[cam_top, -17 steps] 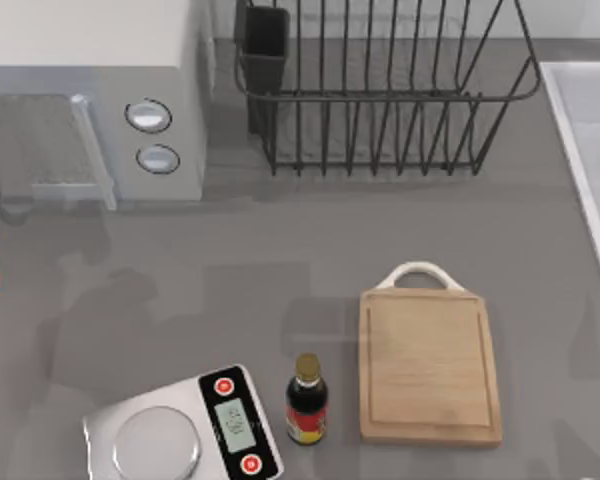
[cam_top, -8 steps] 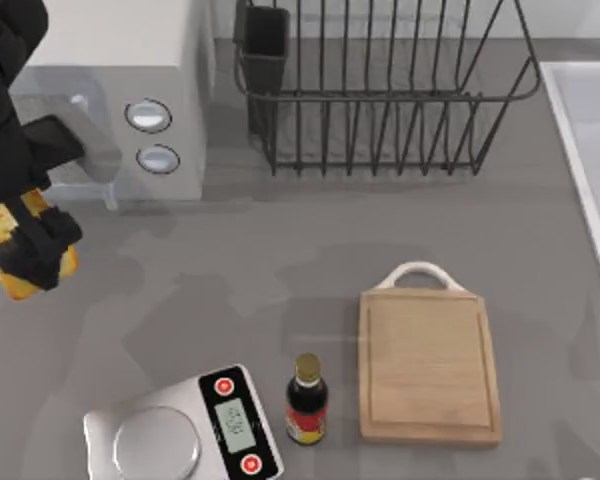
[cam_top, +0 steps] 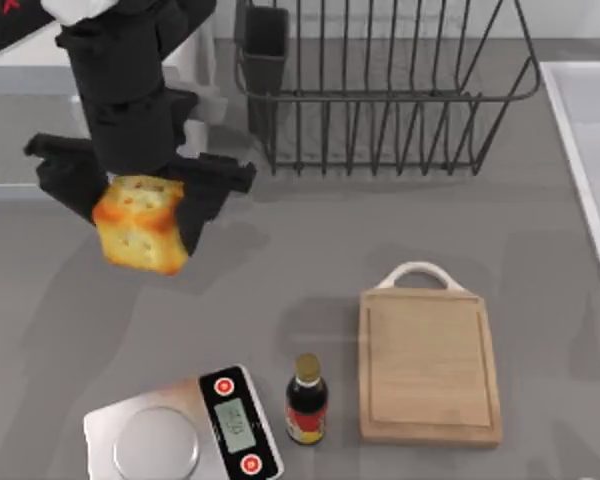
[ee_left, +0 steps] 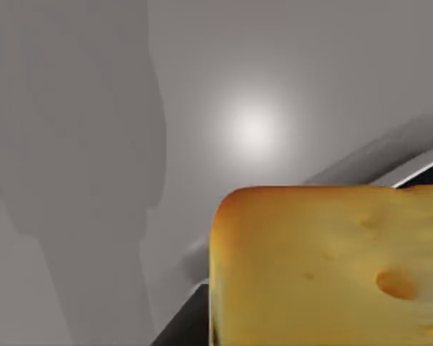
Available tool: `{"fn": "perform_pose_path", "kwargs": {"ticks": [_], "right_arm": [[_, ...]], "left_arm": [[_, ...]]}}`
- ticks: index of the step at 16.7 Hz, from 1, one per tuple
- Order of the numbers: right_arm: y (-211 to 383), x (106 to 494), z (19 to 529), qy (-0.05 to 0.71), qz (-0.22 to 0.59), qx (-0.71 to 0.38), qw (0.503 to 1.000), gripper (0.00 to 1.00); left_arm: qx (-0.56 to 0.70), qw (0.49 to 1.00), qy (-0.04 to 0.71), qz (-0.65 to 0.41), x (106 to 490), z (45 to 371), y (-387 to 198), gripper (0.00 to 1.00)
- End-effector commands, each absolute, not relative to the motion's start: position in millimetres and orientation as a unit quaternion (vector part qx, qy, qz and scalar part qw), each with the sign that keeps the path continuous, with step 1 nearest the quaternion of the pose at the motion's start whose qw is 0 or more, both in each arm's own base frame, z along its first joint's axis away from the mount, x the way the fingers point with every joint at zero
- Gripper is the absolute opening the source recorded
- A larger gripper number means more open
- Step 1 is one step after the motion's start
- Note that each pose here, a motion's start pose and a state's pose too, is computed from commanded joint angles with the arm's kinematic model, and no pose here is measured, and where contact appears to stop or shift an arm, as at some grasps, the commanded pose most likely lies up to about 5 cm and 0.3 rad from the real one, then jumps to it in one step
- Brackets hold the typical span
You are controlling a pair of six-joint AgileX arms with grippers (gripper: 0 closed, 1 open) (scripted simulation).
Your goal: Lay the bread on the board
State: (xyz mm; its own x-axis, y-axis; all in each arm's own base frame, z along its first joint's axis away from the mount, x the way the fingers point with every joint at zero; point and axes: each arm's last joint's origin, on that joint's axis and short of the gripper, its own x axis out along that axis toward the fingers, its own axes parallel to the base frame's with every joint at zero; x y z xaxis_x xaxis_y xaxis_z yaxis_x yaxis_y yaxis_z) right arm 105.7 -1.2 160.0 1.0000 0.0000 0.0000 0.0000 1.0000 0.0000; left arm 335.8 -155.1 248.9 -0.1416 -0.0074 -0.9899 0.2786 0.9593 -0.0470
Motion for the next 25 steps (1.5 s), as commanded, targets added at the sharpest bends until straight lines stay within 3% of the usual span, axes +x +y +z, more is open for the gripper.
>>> {"fn": "perform_pose_path", "kwargs": {"ticks": [8, 14, 20, 25], "right_arm": [[-1, 106, 160, 0.000, 0.000, 0.000, 1.000, 1.00], [-1, 106, 160, 0.000, 0.000, 0.000, 1.000, 1.00], [-1, 106, 160, 0.000, 0.000, 0.000, 1.000, 1.00], [-1, 106, 160, 0.000, 0.000, 0.000, 1.000, 1.00]], "left_arm": [[-0.177, 0.644, 0.720, 0.191, 323, 239, -272, 0.00], [-0.377, 0.576, 0.616, 0.382, 303, 216, -342, 0.00], [-0.480, 0.514, 0.530, 0.473, 289, 190, -379, 0.00], [-0.499, 0.501, 0.513, 0.487, 288, 186, -383, 0.00]]}}
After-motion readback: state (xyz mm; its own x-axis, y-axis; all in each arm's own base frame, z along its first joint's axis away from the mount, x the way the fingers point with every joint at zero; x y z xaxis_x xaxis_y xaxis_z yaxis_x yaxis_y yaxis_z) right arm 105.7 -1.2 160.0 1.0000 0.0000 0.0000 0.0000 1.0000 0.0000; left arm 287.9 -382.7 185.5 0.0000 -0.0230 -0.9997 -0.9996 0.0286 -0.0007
